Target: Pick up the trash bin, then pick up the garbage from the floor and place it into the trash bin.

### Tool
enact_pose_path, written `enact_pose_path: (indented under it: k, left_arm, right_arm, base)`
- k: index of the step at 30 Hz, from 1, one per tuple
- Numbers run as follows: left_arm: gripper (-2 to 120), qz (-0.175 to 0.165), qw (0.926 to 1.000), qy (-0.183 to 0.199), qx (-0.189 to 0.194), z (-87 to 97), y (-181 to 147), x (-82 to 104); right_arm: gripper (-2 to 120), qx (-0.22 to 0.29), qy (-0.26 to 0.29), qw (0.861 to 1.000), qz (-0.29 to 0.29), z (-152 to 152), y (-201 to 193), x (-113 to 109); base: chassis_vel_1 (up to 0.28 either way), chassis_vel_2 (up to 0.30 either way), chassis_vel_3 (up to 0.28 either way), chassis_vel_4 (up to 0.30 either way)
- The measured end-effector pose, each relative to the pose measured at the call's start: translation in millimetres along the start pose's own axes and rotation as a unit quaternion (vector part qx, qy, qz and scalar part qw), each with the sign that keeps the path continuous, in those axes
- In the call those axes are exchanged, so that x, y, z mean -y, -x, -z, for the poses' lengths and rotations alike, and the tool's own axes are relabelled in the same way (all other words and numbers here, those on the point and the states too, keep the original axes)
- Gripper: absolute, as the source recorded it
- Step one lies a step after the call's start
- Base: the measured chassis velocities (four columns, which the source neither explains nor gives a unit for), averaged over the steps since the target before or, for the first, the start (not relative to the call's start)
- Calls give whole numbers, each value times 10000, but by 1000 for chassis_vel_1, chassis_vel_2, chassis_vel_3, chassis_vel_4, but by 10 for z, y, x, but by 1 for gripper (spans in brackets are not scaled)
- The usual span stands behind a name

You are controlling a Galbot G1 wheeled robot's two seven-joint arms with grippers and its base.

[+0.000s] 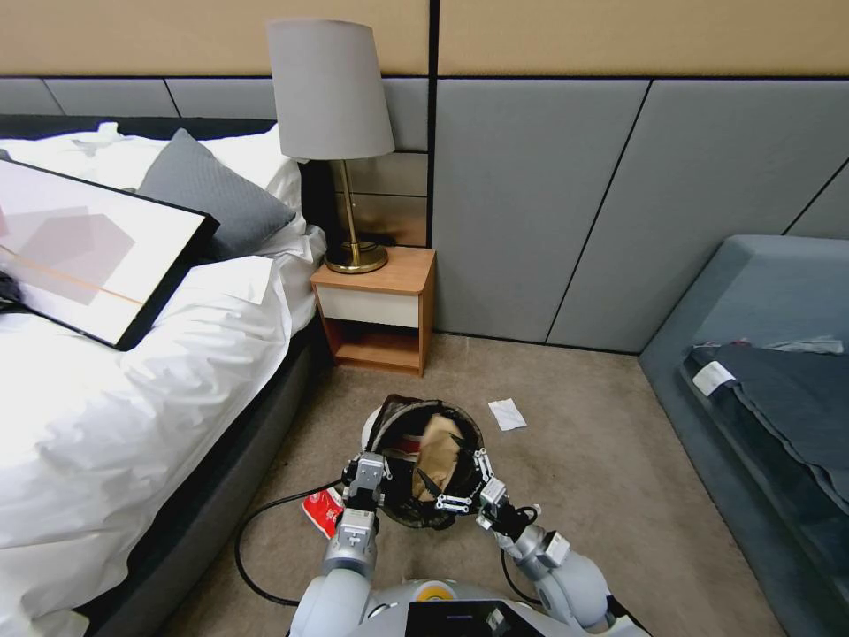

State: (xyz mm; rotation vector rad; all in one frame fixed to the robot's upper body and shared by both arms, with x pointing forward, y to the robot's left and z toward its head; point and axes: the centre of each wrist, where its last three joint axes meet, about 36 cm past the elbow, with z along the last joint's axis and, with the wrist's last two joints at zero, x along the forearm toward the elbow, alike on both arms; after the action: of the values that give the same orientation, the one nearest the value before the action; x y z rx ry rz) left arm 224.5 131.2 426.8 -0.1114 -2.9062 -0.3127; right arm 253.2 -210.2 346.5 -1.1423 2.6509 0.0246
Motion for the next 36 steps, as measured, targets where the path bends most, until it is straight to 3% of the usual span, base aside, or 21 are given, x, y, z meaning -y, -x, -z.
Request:
enact_pose_path:
  k: [6, 13, 16, 19, 20, 22, 27, 36]
  left_arm:
    - [0, 28, 10000, -6, 7, 5, 3, -18]
    - [0, 77, 10000, -28, 3, 4, 16, -43]
    - [0, 101, 9999, -31, -4, 1, 20, -56]
    - [0, 126, 9999, -36, -4, 1, 25, -69]
    - [0, 126, 9999, -36, -4, 1, 25, -69]
    - [0, 136, 9999, -48, 8, 10, 26, -74]
    - [0, 147, 9999, -69, 19, 18, 33, -79]
    - [0, 160, 9998, -73, 26, 25, 30, -86]
  right_arm:
    - [100, 90, -75, 9999, -20, 87, -12, 6]
    - [100, 510, -267, 9977, -362, 430, 45, 11]
    - [100, 682, -438, 9935, -794, 610, 64, 7]
    - [100, 761, -760, 9807, -1632, 785, 40, 27]
    - [100, 761, -760, 9807, -1632, 785, 40, 27]
    - [100, 802, -853, 9678, -2228, 826, 4, 39]
    - [100, 917, -951, 9454, -2979, 745, -145, 34]
    - [100, 677, -965, 9353, -3338, 391, -402, 36]
  base:
    - [0, 0, 0, 0]
    - [0, 0, 0, 0]
    - [0, 0, 0, 0]
    - [0, 0, 0, 0]
    - [0, 0, 0, 0]
    - [0, 0, 0, 0]
    - [0, 0, 0, 0]
    - [0, 0, 0, 0]
